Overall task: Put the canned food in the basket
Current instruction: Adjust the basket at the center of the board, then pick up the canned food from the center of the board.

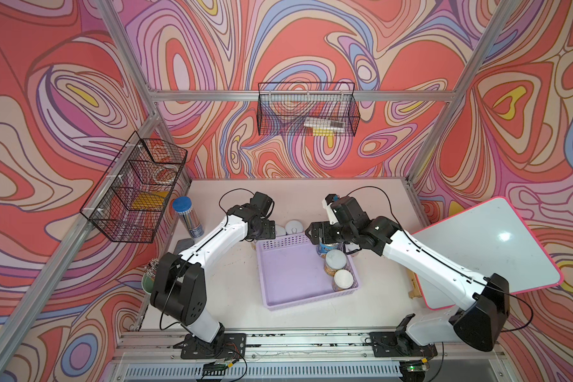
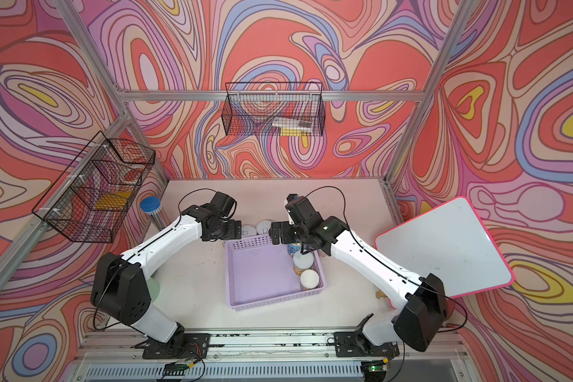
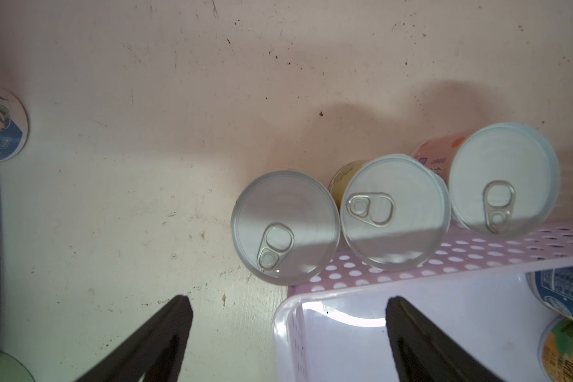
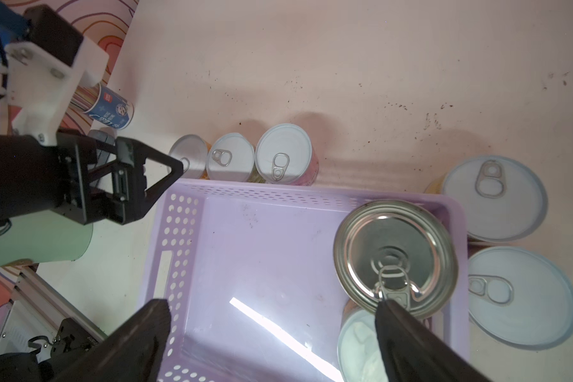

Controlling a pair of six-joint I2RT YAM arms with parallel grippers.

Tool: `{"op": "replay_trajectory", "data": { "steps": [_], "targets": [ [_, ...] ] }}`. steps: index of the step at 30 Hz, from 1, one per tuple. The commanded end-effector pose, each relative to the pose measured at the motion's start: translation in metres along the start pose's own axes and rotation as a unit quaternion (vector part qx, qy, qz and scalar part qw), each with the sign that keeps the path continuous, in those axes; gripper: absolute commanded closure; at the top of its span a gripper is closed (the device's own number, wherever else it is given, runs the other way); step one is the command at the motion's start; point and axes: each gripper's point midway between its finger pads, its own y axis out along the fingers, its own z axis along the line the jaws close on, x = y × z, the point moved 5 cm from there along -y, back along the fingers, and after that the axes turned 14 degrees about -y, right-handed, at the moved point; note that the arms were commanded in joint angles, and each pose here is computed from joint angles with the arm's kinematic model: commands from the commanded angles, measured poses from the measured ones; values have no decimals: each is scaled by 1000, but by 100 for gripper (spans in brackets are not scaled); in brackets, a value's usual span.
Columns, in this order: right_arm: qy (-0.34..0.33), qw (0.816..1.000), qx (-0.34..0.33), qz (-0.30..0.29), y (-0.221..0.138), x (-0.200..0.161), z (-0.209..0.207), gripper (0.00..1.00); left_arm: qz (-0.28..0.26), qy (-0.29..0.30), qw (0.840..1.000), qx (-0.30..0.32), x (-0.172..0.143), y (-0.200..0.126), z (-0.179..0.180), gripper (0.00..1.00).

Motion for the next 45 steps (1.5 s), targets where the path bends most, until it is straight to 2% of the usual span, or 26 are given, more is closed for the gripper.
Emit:
{"op": "replay_trajectory", "data": {
  "steps": [1, 5, 15, 29, 45],
  "targets": [
    [5, 1000, -7, 0, 0, 0, 4, 2, 0, -18, 1000, -4, 14, 6, -3, 4],
    [6, 1000, 4, 3, -2, -6, 8, 2, 4, -16, 1000, 9, 24, 14, -4, 4],
    [-54, 995, 78, -30, -14, 6, 47, 2, 20, -18, 999, 36, 32, 38, -1, 4],
    [-54, 996, 60, -24, -13, -2, 41, 3, 52, -12, 997, 58, 20, 66, 5, 4],
    [-53, 996, 68, -14, -2, -2, 45, 2, 64, -20, 996, 62, -7, 57, 25, 4]
  ]
}}
